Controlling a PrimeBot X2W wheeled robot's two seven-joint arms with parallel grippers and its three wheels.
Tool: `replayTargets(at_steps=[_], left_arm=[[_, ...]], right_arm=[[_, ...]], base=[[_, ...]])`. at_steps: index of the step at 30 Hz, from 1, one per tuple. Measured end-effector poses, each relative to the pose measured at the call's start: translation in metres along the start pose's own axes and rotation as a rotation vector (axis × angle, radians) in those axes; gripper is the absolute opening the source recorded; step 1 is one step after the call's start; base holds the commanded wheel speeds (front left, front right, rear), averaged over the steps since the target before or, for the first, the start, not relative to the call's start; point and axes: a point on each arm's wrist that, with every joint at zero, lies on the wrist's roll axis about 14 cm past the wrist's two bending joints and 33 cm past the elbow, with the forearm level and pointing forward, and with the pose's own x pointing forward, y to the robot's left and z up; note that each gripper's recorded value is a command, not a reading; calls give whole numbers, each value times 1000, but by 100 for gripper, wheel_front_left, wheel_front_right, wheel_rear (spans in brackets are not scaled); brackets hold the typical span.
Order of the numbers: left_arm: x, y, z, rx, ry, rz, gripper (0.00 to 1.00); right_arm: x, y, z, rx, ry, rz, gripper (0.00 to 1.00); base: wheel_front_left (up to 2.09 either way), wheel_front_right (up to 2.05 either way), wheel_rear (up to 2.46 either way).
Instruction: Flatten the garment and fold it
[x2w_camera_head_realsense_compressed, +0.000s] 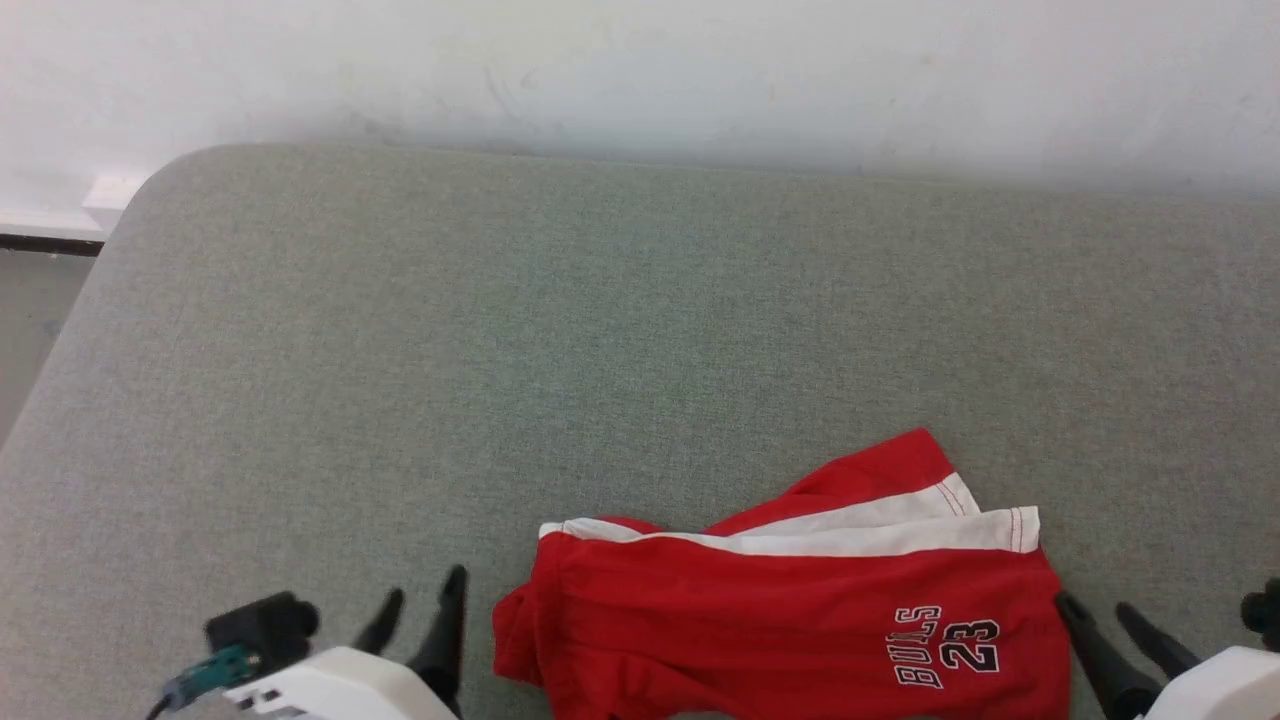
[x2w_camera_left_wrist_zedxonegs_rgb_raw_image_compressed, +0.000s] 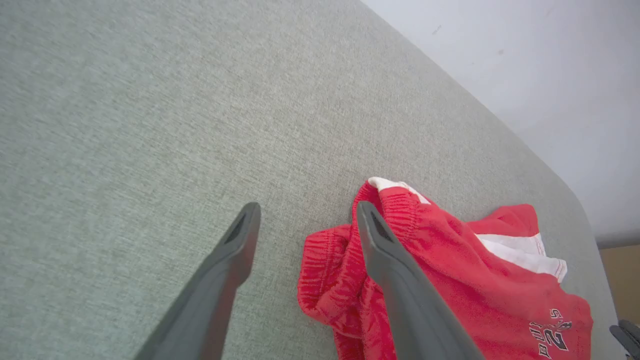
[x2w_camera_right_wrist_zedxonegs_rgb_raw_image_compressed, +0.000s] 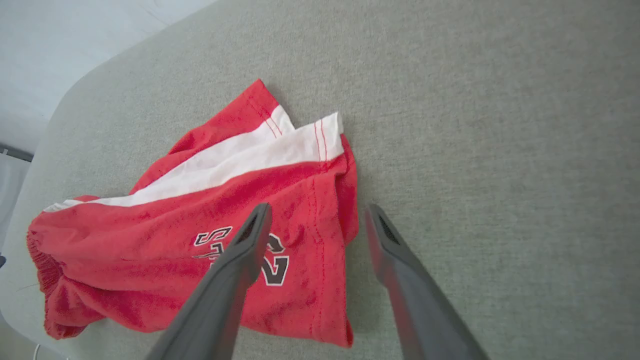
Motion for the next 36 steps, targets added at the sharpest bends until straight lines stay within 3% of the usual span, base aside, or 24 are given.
replayTargets(at_steps=[6,14,26,36], left_arm=[[-10,6,58,59,-316,36,100],[-24,3,96,290,-592,59,100],[-20,5,93,290,-601,74,100],[-15,12,89,264,-583,86,100]], right_arm=[[-6,-8,19,-73,-87,-50,100],[5,-8,8,-116,-51,-63,100],[41,5,-23,-121,83,-19,100],[69,31,-28,-157,127,53,100]], base=[[0,0,0],[0,0,0],[0,0,0],[0,0,0]])
